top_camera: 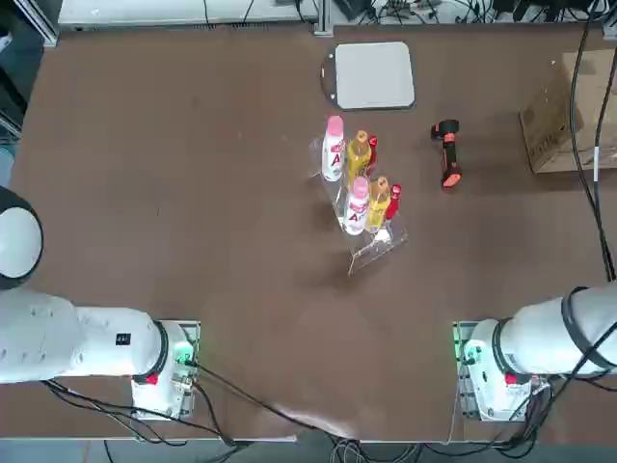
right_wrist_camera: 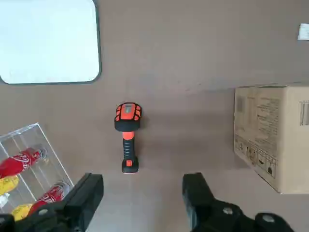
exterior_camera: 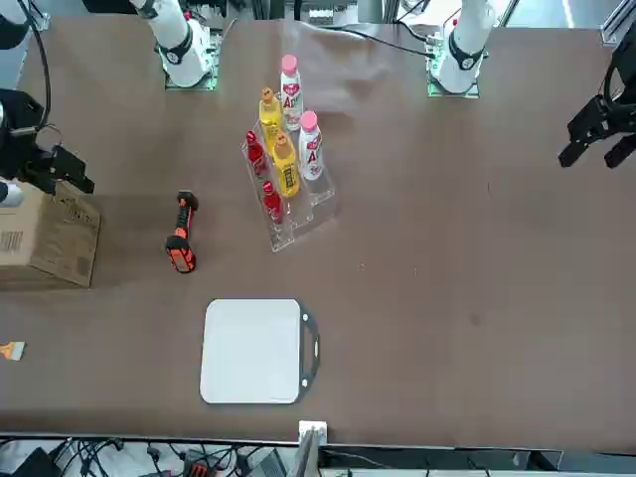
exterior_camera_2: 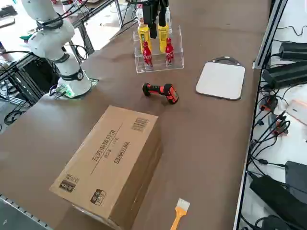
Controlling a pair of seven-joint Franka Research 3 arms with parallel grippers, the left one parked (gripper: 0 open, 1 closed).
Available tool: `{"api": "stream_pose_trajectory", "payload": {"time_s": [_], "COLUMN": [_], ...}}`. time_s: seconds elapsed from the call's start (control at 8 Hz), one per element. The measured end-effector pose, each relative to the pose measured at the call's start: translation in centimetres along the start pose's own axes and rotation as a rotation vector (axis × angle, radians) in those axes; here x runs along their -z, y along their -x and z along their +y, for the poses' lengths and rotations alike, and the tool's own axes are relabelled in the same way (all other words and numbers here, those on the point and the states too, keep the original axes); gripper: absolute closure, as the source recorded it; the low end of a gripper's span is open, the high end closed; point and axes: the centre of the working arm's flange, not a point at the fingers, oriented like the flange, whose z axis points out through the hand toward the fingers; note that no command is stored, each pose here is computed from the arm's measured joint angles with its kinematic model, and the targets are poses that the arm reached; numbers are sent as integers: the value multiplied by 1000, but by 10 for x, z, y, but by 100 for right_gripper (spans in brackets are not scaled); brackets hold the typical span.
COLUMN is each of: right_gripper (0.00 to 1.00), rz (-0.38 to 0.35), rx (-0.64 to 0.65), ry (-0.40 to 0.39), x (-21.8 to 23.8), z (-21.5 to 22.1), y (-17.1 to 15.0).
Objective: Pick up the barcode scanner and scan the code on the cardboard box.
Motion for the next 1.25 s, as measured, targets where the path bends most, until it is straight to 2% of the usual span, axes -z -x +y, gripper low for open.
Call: {"api": "stream_pose_trajectory", "payload": {"time_s": [0.38, 0.62, 1.0, 1.25], "right_gripper": [0, 0, 0, 0], "rz": [-1, -34, -104, -63], "rx": [0, 7, 17, 26], "ry": [0, -1, -6, -9], "x": [0, -12, -56, -113], "z": [0, -4, -11, -19], "y": [0, -3, -7, -8]}}
